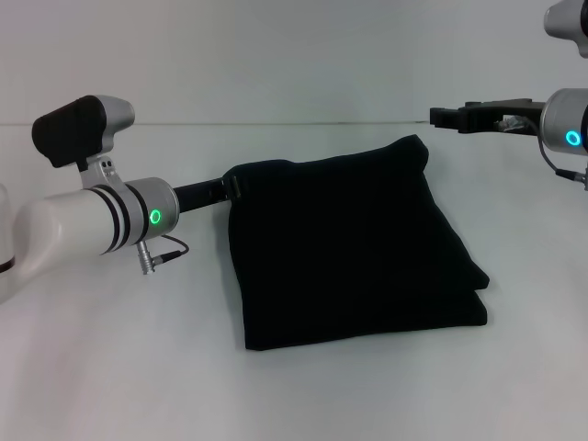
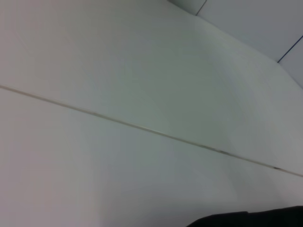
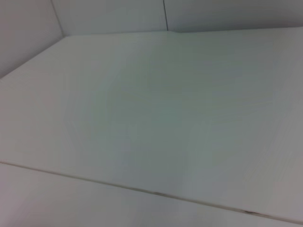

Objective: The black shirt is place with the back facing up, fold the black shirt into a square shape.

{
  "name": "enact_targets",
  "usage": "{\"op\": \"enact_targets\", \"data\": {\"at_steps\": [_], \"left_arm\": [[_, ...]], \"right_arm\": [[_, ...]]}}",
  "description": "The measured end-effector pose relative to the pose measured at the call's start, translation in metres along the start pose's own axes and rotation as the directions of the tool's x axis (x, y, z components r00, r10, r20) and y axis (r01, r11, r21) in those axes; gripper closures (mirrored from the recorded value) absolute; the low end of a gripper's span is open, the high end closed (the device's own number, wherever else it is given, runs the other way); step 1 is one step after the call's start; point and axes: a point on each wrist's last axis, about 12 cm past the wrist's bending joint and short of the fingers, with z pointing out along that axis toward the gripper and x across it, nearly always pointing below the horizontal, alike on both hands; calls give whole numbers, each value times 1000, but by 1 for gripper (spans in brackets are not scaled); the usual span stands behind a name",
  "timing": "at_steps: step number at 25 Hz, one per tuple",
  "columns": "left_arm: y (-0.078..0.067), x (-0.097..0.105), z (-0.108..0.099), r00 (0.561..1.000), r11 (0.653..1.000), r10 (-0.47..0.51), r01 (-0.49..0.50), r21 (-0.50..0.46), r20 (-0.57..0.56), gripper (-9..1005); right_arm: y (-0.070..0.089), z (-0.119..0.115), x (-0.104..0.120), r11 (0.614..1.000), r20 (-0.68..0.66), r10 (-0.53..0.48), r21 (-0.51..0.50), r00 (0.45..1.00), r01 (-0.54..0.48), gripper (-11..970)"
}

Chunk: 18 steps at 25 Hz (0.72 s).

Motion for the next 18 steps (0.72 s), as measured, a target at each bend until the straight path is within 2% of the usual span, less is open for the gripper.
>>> {"op": "enact_targets", "data": {"at_steps": [2, 5, 8, 13, 18], "left_arm": [[0, 0, 0, 1000, 1000, 1, -1, -4, 1, 724], [2, 0, 0, 1000, 1000, 2, -2, -9, 1, 947], [1, -1, 0, 1000, 1000, 4, -4, -5, 0, 957], [-8, -11, 3, 999, 999, 40, -40, 18, 0, 973], [-22, -31, 7, 996, 996, 83, -84, 43, 19, 975]], "right_arm": [[0, 0, 1, 1000, 0, -2, 3, 1000, 2, 322], [0, 1, 1, 1000, 1, -7, 5, 1000, 7, 321], [1, 1, 2, 1000, 0, -8, 4, 1000, 8, 321], [3, 2, 3, 1000, 3, -13, 3, 1000, 13, 321], [4, 3, 3, 1000, 6, -23, 7, 1000, 23, 322]]}}
